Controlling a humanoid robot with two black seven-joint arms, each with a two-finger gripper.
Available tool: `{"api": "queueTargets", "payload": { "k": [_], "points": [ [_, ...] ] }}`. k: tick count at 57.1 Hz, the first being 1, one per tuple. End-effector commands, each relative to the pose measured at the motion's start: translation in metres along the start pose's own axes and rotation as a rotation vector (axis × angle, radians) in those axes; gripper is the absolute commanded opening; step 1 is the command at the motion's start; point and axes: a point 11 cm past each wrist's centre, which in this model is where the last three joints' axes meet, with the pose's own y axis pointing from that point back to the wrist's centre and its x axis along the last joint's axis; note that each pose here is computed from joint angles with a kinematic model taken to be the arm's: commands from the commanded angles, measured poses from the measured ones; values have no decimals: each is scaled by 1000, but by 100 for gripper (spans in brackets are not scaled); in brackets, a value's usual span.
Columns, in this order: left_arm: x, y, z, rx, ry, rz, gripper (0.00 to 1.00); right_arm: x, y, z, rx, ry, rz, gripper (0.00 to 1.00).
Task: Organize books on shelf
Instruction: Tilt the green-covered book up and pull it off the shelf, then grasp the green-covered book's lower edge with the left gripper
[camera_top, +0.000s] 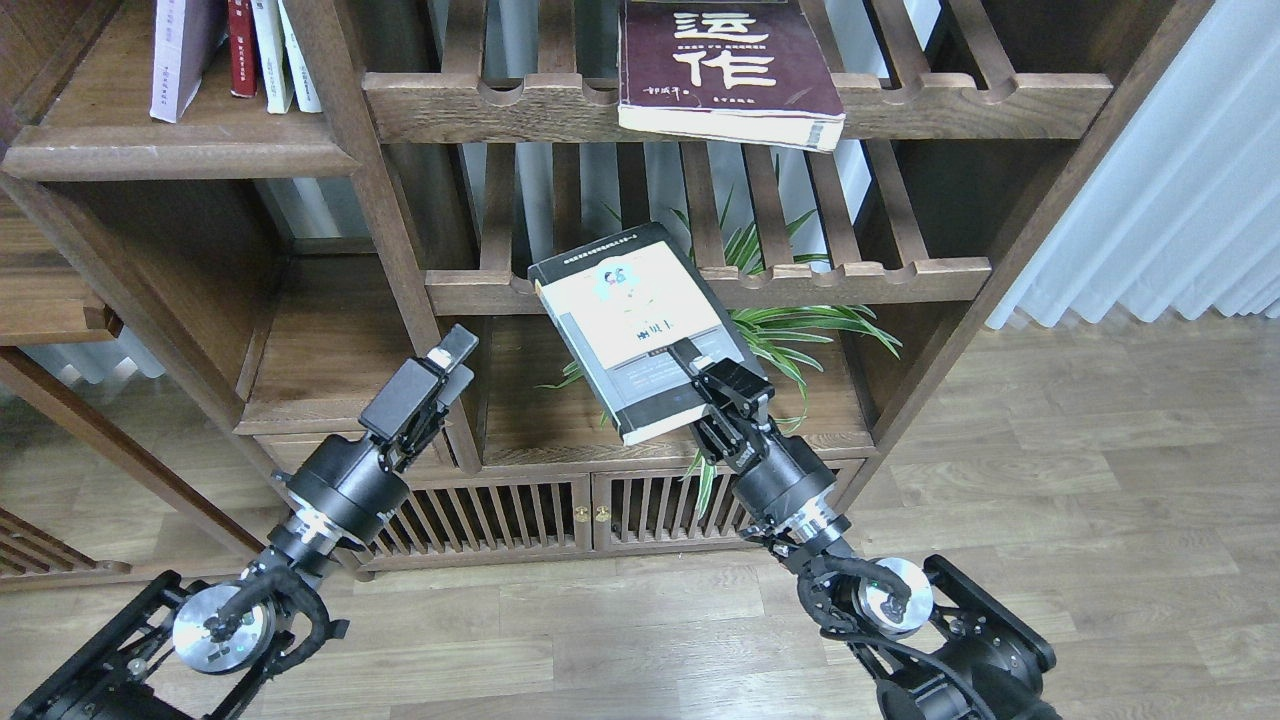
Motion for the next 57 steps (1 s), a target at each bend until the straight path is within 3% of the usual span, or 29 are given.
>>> {"api": "queueTargets", "payload": {
  "k": [1, 44, 57],
  "points": [
    [0, -1, -10, 12, 25, -1, 97, -2, -2, 7, -20, -4, -6, 5],
    [-3, -6, -24, -5, 94, -21, 90, 10, 7, 53, -140, -40, 27, 5],
    [-3, -7, -25, -8, 106, -23, 81, 11, 8, 59, -161, -42, 33, 5]
  ]
}}
